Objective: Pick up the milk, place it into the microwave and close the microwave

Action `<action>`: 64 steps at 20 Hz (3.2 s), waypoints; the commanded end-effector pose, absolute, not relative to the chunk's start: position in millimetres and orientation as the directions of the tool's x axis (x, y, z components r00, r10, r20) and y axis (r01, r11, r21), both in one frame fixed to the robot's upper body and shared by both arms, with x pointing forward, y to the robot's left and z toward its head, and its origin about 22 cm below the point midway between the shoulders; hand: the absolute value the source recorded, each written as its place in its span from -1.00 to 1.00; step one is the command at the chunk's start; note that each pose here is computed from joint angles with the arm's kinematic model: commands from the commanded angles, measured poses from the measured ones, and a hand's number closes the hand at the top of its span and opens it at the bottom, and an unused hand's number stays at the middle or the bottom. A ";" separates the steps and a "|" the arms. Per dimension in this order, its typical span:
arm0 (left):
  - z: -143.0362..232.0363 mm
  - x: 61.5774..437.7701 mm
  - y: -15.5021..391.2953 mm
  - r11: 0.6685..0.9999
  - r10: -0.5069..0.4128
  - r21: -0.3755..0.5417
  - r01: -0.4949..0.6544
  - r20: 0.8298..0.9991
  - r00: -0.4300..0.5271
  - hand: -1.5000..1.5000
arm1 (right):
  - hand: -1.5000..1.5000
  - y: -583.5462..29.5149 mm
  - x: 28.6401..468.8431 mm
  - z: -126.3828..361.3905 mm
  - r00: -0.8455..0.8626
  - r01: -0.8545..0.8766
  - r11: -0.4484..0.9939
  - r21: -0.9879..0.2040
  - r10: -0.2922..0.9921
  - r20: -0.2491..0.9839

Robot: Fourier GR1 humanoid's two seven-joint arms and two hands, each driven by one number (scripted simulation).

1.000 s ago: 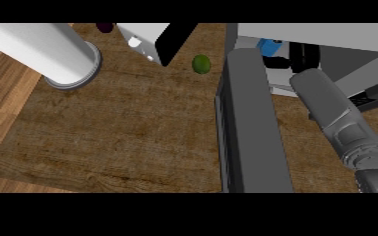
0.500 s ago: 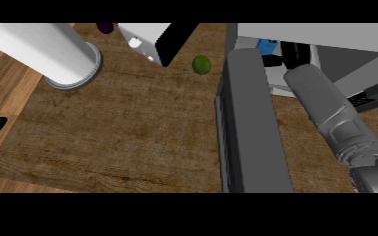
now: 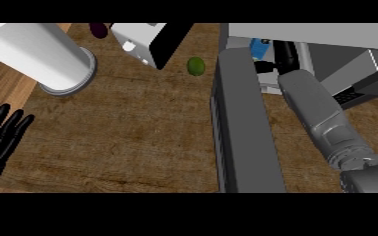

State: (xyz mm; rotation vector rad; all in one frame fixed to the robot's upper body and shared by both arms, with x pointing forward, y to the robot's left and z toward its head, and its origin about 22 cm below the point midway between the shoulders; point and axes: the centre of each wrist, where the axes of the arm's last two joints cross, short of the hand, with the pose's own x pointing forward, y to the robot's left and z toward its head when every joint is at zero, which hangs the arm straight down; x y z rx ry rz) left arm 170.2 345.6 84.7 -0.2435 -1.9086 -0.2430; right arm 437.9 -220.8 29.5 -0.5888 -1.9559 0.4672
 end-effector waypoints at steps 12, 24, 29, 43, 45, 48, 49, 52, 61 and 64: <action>77.2 193.6 295.9 0.904 0.138 0.005 0.427 0.943 -0.304 1.00 | -1.00 -248.0 400.8 -29.2 -0.327 -0.082 0.980 -0.183 0.147 0.934; 71.4 207.0 239.5 0.871 0.131 -0.006 0.491 0.967 -0.220 1.00 | -1.00 -259.8 353.5 -83.3 -0.304 -0.156 0.984 -0.090 0.039 0.952; 102.7 202.6 216.3 0.830 0.094 0.060 0.554 0.965 -0.245 1.00 | -1.00 -305.0 321.3 -100.6 -0.282 -0.150 0.986 -0.073 0.028 0.959; 51.8 243.6 124.5 0.722 -0.033 0.190 0.666 0.970 -0.241 1.00 | -1.00 -349.4 228.4 -126.5 -0.273 -0.119 0.991 -0.059 0.025 0.962; 21.0 249.1 104.6 0.689 -0.084 0.215 0.692 0.972 -0.219 1.00 | -1.00 -357.5 236.2 -111.9 -0.310 -0.120 0.988 -0.094 0.053 0.949; -8.9 256.6 94.5 0.683 -0.154 0.267 0.680 0.963 -0.223 1.00 | -1.00 -362.2 226.1 -105.0 -0.331 -0.145 0.983 -0.112 0.058 0.942; -1.1 263.2 89.0 0.680 -0.145 0.255 0.687 0.966 -0.214 1.00 | -1.00 -374.1 216.8 -98.7 -0.346 -0.160 0.979 -0.127 0.065 0.936; -33.6 257.7 85.2 0.676 -0.193 0.306 0.670 0.951 -0.240 1.00 | -1.00 -393.4 224.4 -71.2 -0.369 -0.184 0.971 -0.153 0.076 0.926; -57.1 258.1 57.2 0.774 -0.116 0.280 0.568 0.944 -0.309 1.00 | -1.00 -369.9 227.6 -36.9 -0.427 -0.304 0.951 -0.050 -0.089 0.900; -64.1 262.0 52.8 0.780 -0.147 0.290 0.554 0.946 -0.288 1.00 | -1.00 -373.2 226.4 -22.2 -0.453 -0.312 0.947 -0.069 -0.085 0.887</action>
